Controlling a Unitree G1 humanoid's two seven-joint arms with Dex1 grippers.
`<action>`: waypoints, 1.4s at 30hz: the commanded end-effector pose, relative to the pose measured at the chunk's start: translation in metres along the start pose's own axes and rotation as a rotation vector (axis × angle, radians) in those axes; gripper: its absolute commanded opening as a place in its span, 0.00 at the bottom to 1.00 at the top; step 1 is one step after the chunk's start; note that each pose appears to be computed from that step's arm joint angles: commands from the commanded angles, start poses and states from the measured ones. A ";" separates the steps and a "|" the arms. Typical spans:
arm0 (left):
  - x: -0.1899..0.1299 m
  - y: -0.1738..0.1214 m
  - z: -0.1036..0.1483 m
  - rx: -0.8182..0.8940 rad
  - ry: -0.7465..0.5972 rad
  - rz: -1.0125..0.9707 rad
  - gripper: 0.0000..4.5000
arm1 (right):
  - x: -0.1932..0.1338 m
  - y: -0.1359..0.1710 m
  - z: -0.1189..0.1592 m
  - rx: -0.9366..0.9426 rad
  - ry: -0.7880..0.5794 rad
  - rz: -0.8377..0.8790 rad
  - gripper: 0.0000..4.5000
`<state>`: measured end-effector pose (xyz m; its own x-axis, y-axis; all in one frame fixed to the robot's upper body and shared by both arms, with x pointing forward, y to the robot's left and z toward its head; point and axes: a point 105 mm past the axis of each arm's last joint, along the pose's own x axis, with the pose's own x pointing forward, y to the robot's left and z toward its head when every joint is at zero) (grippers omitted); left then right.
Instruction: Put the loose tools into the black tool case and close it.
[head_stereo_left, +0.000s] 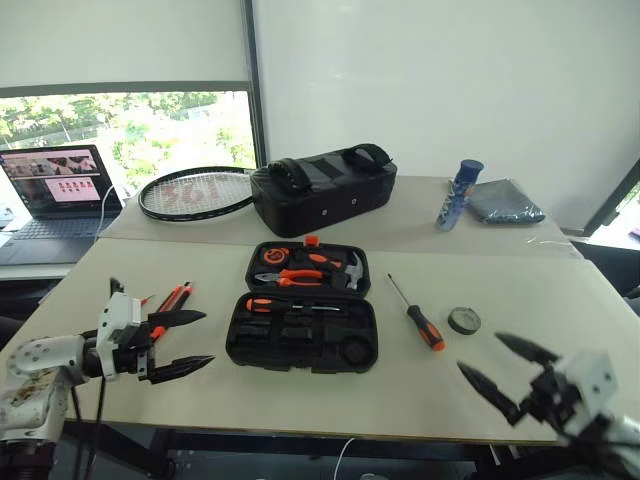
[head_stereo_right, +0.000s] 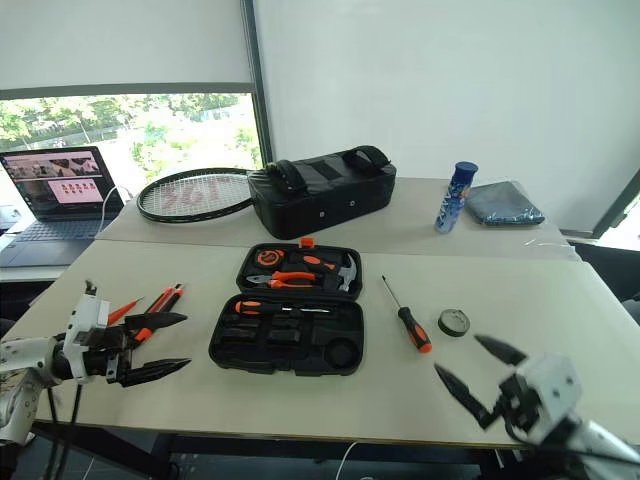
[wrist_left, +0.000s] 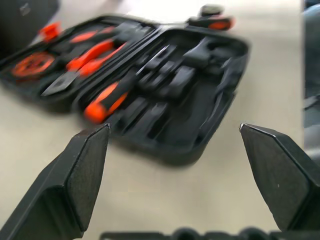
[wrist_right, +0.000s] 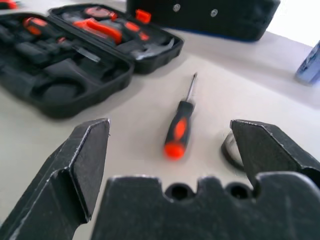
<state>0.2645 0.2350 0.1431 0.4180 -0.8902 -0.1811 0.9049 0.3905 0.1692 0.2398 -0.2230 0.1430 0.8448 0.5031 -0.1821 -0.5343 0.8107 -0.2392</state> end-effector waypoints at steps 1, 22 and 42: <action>0.016 0.000 0.017 0.044 -0.058 -0.021 0.99 | 0.021 0.004 -0.003 0.064 0.176 0.100 1.00; 0.023 -0.008 0.013 0.033 -0.080 0.009 1.00 | 0.085 -0.049 -0.001 0.028 0.375 0.053 0.19; 0.002 -0.008 -0.004 -0.056 -0.101 0.171 1.00 | 0.152 0.069 0.072 -0.423 0.341 0.717 0.19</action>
<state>0.2592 0.2293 0.1272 0.5525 -0.8301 -0.0756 0.8330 0.5467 0.0849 0.3311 -0.0688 0.1594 0.2693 0.6929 -0.6688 -0.9600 0.1381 -0.2434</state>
